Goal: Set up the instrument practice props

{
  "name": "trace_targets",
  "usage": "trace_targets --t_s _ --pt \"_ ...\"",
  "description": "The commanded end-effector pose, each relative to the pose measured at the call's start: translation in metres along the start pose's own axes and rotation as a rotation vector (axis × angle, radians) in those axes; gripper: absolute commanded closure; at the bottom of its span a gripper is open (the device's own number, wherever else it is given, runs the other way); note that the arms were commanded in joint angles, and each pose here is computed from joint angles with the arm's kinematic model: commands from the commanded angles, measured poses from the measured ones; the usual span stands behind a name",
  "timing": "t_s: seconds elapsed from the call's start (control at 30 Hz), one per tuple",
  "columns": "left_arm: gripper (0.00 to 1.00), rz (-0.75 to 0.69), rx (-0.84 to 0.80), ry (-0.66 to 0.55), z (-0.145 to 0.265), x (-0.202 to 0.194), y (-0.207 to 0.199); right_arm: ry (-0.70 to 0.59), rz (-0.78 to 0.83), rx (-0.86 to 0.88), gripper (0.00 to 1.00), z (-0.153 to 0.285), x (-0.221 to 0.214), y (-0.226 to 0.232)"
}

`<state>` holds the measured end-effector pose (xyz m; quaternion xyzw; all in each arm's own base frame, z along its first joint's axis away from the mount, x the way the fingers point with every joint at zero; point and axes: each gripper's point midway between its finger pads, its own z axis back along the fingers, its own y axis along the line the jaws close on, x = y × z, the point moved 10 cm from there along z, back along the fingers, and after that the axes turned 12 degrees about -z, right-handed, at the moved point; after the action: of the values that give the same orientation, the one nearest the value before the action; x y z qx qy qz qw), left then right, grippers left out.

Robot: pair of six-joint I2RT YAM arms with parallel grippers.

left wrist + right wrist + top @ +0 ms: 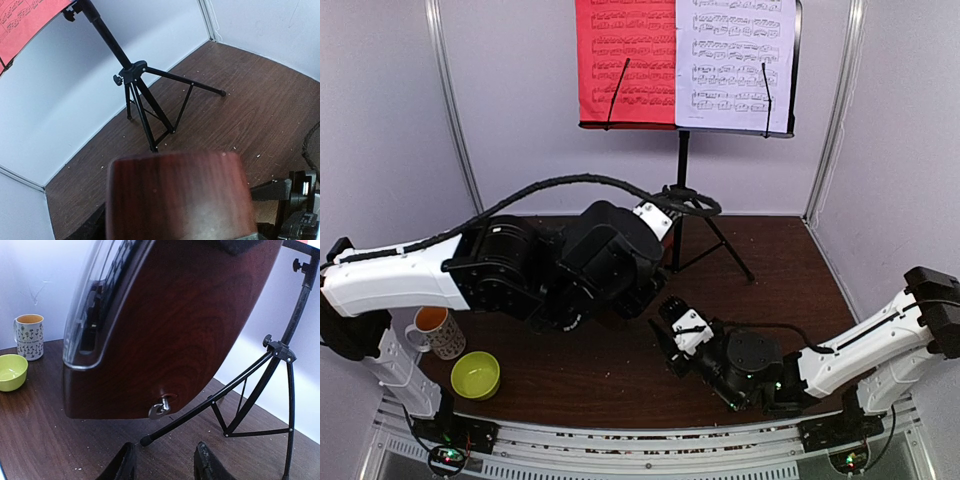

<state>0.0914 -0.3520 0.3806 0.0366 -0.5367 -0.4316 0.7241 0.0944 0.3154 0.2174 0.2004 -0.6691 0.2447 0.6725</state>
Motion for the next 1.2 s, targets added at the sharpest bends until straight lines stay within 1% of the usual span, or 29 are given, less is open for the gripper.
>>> trace_targets --t_s 0.0,0.33,0.5,0.67,0.87,1.17 --pt "0.82 0.089 0.032 -0.070 0.013 0.020 0.014 -0.034 0.008 -0.073 0.60 -0.004 0.011 0.002" --pt "0.82 0.108 0.038 -0.075 0.015 0.022 0.016 -0.026 0.066 -0.042 0.57 -0.010 0.011 0.013" --pt "0.83 0.109 0.038 -0.081 0.019 0.025 0.019 -0.018 0.113 -0.065 0.57 -0.016 0.011 0.017" --pt "0.83 0.112 0.033 -0.085 0.021 0.026 0.019 -0.022 0.156 -0.130 0.61 -0.019 0.015 0.017" --pt "0.83 0.118 0.028 -0.091 0.023 0.028 0.020 -0.045 0.173 -0.210 0.68 -0.019 0.021 0.012" --pt "0.83 0.120 0.020 -0.096 0.023 0.030 0.020 -0.094 0.152 -0.184 0.78 -0.014 0.030 0.008"
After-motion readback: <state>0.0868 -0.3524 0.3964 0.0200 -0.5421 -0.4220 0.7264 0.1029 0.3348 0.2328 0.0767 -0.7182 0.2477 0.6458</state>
